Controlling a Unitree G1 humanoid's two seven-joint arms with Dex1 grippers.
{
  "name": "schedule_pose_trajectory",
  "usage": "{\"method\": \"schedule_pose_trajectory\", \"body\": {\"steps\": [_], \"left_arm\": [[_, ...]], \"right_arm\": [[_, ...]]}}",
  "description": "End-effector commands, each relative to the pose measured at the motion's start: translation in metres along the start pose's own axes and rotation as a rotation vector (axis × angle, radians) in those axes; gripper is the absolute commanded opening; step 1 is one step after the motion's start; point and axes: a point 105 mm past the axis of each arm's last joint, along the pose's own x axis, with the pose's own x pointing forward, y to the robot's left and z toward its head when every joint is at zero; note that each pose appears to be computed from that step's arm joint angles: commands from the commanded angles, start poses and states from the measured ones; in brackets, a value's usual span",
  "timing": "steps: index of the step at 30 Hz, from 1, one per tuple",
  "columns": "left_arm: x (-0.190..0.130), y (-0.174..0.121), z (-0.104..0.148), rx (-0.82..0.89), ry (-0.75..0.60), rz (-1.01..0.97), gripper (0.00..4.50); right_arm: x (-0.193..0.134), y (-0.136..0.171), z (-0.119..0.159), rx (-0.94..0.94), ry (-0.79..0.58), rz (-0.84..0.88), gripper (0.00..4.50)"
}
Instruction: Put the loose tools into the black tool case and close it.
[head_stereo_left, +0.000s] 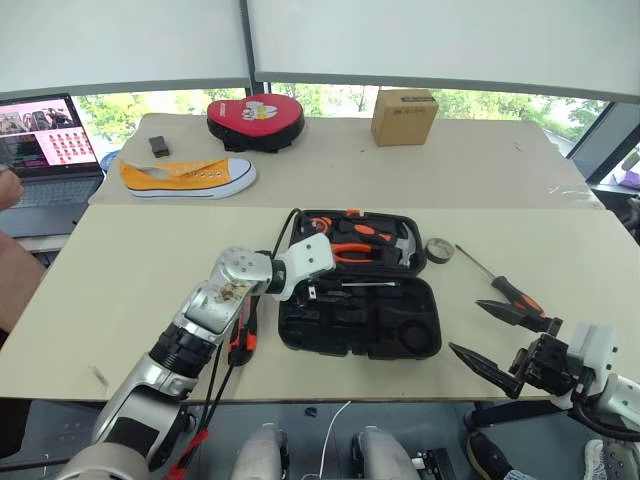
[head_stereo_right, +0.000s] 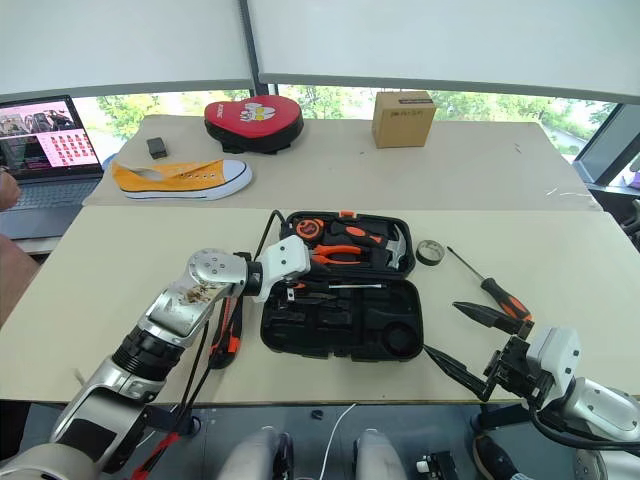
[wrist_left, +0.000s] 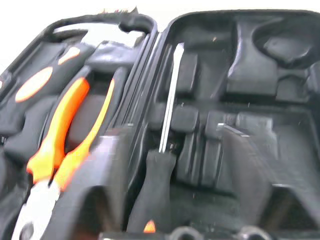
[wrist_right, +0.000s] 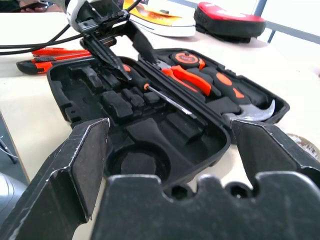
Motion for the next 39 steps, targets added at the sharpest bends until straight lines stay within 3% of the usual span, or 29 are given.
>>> {"method": "schedule_pose_trajectory", "body": {"steps": [1,4,13,18,20,23,26,30,34,36,39], "left_arm": [[0.001,0.009,-0.004,0.002,-0.007,0.056,1.16],[0.007,0.002,-0.010,-0.019,0.005,0.035,0.02],[0.022,-0.019,-0.041,-0.104,0.123,-0.022,0.02],[0.025,-0.021,-0.044,-0.115,0.133,-0.046,0.02],[0.026,-0.019,-0.041,-0.077,0.120,-0.038,0.02],[0.017,-0.002,-0.008,-0.092,-0.102,0.039,0.02],[-0.015,0.011,0.018,-0.111,-0.335,0.081,0.61],[-0.061,0.010,0.025,-0.107,-0.518,0.066,2.05],[-0.111,0.003,0.008,-0.125,-0.571,0.072,3.67],[-0.135,-0.004,-0.012,-0.136,-0.519,0.099,4.40],[-0.159,-0.013,-0.031,-0.166,-0.476,0.127,4.47]], "right_arm": [[0.004,-0.001,0.010,-0.025,-0.034,-0.005,4.50],[0.005,-0.001,0.010,-0.024,-0.037,-0.008,4.50],[0.005,-0.001,0.007,-0.015,-0.037,-0.021,4.50],[0.004,-0.002,0.005,-0.006,-0.024,-0.033,4.50],[0.003,-0.003,0.004,-0.002,-0.018,-0.053,4.50],[-0.007,-0.015,0.006,0.006,-0.029,-0.150,4.50],[-0.031,-0.028,0.002,0.024,-0.006,-0.266,4.50],[-0.065,-0.037,-0.015,0.019,0.074,-0.385,4.50],[-0.100,-0.044,-0.031,0.039,0.142,-0.533,4.50],[-0.117,-0.042,-0.041,0.060,0.197,-0.581,4.50],[-0.122,-0.040,-0.044,0.065,0.237,-0.572,4.50]]}}
